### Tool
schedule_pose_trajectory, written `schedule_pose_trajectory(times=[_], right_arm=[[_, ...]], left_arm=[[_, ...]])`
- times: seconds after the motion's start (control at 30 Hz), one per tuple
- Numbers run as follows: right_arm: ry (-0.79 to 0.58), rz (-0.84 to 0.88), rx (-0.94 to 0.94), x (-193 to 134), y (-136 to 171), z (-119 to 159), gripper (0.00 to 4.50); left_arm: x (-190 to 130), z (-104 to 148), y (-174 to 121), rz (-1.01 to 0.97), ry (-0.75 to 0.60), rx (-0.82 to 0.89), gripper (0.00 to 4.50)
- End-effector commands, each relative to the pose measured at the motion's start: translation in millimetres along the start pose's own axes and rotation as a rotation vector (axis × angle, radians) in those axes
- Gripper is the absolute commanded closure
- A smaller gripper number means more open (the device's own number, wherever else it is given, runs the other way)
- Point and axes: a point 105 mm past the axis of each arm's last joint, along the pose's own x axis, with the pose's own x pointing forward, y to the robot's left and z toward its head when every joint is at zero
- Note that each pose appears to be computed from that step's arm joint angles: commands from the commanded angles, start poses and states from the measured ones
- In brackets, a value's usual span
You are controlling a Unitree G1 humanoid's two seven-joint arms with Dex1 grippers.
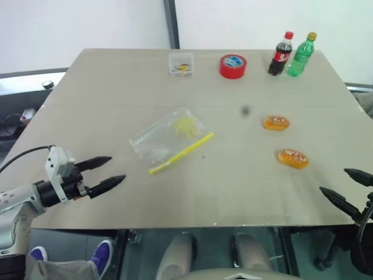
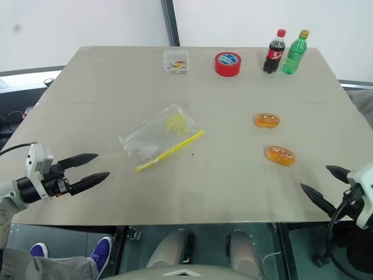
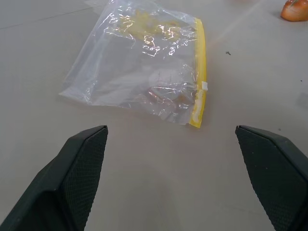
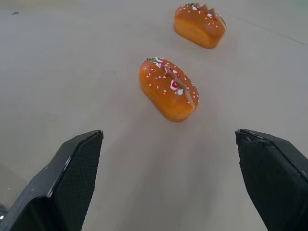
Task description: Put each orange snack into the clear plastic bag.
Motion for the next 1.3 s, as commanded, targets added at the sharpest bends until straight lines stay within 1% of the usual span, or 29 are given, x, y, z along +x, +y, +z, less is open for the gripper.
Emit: schedule_pose_trajectory(times=[0.03, 0.13, 0.27, 0.37, 0.47, 0.53, 0.6, 0.67, 0.7, 0.8, 0.9, 0.97, 1.03, 1.13, 1.2, 1.3], right_arm=[[-0.061, -0.016, -0.020, 1, -5, 15, 0.00], [-0.101, 0.001, -0.008, 10, -4, 23, 0.00], [-0.108, 0.011, -0.014, 13, -1, 26, 0.00], [-0.156, 0.006, 0.023, 18, 1, 31, 0.00], [-0.192, 0.030, 0.032, 25, 9, 38, 0.00], [-0.190, 0.062, -0.008, 31, 20, 41, 0.00], [-0.196, 0.108, -0.034, 37, 33, 47, 0.00], [-0.199, 0.158, -0.052, 41, 44, 52, 0.00], [-0.198, 0.178, -0.060, 42, 49, 53, 0.00], [-0.214, 0.200, -0.067, 44, 57, 58, 0.00], [-0.213, 0.198, -0.073, 45, 59, 59, 0.00], [-0.206, 0.194, -0.080, 45, 60, 59, 0.00], [-0.175, 0.148, -0.111, 45, 58, 57, 0.00], [-0.202, 0.130, -0.122, 45, 61, 60, 0.00], [-0.197, 0.121, -0.125, 43, 63, 59, 0.00], [-0.190, 0.101, -0.131, 41, 67, 57, 0.00]], left_arm=[[1, 9, -1, 0.004, -0.019, 0.030, 0.02], [8, 14, -3, 0.019, -0.067, -0.002, 0.02], [14, 17, -5, 0.026, -0.097, -0.028, 0.02], [20, 18, -3, 0.065, -0.103, -0.054, 0.02], [24, 16, 0, 0.134, -0.103, -0.177, 0.02], [26, 9, 3, 0.183, -0.044, -0.339, 0.02], [31, -4, 0, 0.171, 0.068, -0.525, 0.02], [35, -6, -2, 0.120, 0.071, -0.703, 0.02], [36, -8, -1, 0.125, 0.072, -0.764, 0.02], [39, -17, 0, 0.143, 0.099, -0.843, 0.02], [56, -24, -4, 0.088, 0.102, -0.930, 0.02], [65, -23, -6, 0.057, 0.100, -0.950, 0.02], [82, -19, 0, 0.025, 0.069, -0.997, 0.02], [106, -16, 6, -0.012, 0.018, -1.094, 0.02], [119, -19, 1, -0.050, 0.037, -1.110, 0.02], [133, -19, -4, -0.112, 0.026, -1.149, 0.02]])
